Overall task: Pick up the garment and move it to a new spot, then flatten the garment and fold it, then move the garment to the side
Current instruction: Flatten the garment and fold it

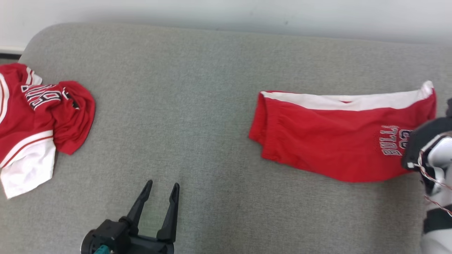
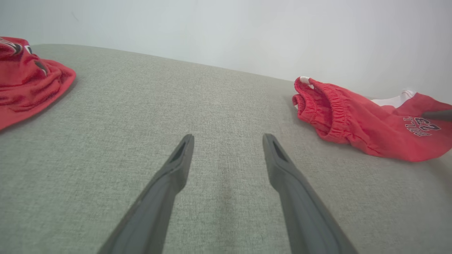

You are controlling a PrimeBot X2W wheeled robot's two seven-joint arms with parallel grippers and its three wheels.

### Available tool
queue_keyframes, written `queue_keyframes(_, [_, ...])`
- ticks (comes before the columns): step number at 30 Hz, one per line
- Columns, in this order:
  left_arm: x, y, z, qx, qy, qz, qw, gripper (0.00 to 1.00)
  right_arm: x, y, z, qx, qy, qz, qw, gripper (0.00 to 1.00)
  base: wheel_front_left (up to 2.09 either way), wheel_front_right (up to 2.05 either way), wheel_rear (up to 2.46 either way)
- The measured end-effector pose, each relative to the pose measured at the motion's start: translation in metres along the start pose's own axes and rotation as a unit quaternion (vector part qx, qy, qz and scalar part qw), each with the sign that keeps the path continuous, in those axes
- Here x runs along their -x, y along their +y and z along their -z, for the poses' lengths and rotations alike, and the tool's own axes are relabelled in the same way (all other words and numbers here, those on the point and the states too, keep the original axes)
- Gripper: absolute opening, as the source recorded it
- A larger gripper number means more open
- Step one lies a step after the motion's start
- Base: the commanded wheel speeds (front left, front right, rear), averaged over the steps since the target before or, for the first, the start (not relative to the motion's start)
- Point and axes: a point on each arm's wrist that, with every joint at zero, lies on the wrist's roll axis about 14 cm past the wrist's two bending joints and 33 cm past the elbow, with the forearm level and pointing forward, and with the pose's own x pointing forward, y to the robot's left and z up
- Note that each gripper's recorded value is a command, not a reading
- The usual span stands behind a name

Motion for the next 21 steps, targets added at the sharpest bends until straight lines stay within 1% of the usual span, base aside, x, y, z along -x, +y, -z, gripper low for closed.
queue_keyframes(5, [0.000, -0.010, -0.002, 0.004, -0.004, 0.015, 1.000, 1.00, 0.020, -0.038, -0.006, 0.020, -0.033, 0.049, 0.998, 0.00, 0.00, 0.00, 0.00])
queue_keyframes(8, [0.000, -0.015, -0.006, 0.005, -0.009, 0.022, 1.000, 1.00, 0.029, -0.038, -0.011, 0.026, -0.050, 0.048, 0.997, 0.00, 0.00, 0.00, 0.00])
queue_keyframes(10, [0.001, -0.017, -0.008, 0.005, -0.012, 0.025, 1.000, 1.00, 0.034, -0.030, -0.017, 0.031, -0.062, 0.035, 0.997, 0.00, 0.00, 0.00, 0.00])
queue_keyframes(14, [0.004, -0.021, -0.012, 0.006, -0.019, 0.029, 0.999, 1.00, 0.041, 0.000, -0.027, 0.044, -0.081, -0.002, 0.996, 0.00, 0.00, 0.00, 0.00])
queue_keyframes(21, [0.013, -0.018, -0.013, 0.010, -0.021, 0.020, 1.000, 1.00, 0.043, 0.074, -0.035, 0.066, -0.084, -0.088, 0.990, 0.00, 0.00, 0.00, 0.00])
